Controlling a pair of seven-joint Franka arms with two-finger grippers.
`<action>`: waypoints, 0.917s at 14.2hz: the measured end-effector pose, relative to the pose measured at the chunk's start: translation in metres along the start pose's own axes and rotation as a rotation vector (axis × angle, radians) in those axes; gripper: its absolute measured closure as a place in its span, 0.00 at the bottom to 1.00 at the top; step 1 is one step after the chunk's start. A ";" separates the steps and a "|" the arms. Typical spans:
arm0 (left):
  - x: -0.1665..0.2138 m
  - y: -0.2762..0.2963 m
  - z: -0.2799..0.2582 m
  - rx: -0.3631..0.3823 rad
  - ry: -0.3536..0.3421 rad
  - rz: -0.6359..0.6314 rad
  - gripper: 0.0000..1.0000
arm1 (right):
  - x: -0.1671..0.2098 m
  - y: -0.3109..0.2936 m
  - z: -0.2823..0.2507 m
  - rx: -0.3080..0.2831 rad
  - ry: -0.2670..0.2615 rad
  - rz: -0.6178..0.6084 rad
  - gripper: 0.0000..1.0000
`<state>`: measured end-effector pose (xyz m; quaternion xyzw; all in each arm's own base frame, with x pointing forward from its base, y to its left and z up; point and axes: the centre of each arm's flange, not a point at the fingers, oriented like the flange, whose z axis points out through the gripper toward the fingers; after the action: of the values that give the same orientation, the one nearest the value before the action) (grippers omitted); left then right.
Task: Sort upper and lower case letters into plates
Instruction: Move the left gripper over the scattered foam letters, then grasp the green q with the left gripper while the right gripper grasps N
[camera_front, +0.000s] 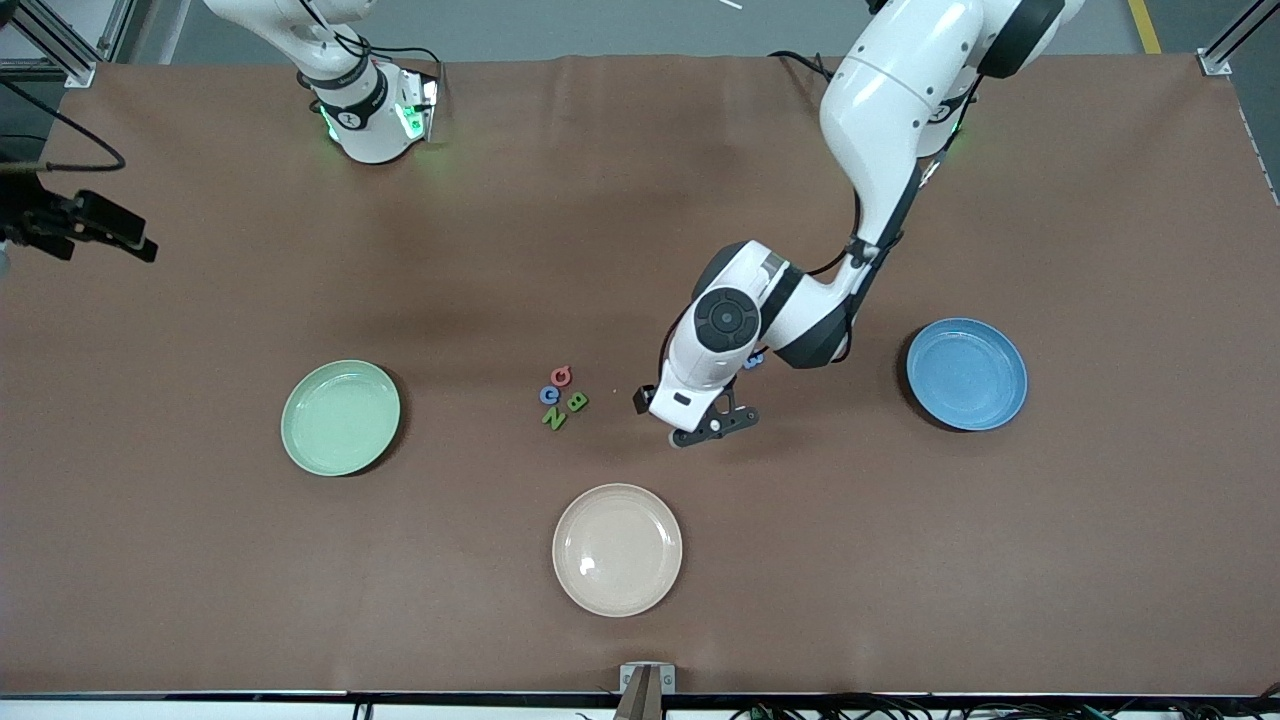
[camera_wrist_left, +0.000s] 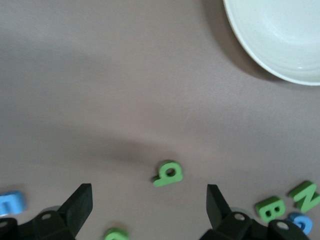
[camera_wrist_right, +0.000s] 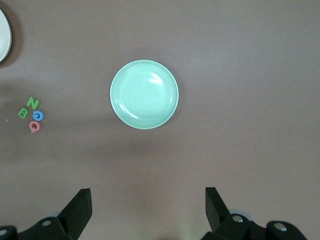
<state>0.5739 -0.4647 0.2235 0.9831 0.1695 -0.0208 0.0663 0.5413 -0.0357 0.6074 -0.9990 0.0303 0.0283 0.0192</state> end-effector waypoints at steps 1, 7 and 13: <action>-0.002 0.003 0.008 -0.008 0.006 -0.019 0.00 | 0.010 0.000 0.012 -0.003 -0.009 0.001 0.00; -0.011 0.006 0.049 -0.014 0.024 -0.034 0.00 | 0.075 0.008 0.115 -0.054 -0.089 0.042 0.00; -0.018 0.010 0.058 -0.005 0.027 -0.037 0.07 | 0.101 -0.085 0.174 0.026 -0.061 0.362 0.00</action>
<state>0.5596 -0.4876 0.1682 0.9798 0.1888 -0.0083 0.0660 0.6378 0.0501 0.4306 -0.9755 0.2093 0.0611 0.0275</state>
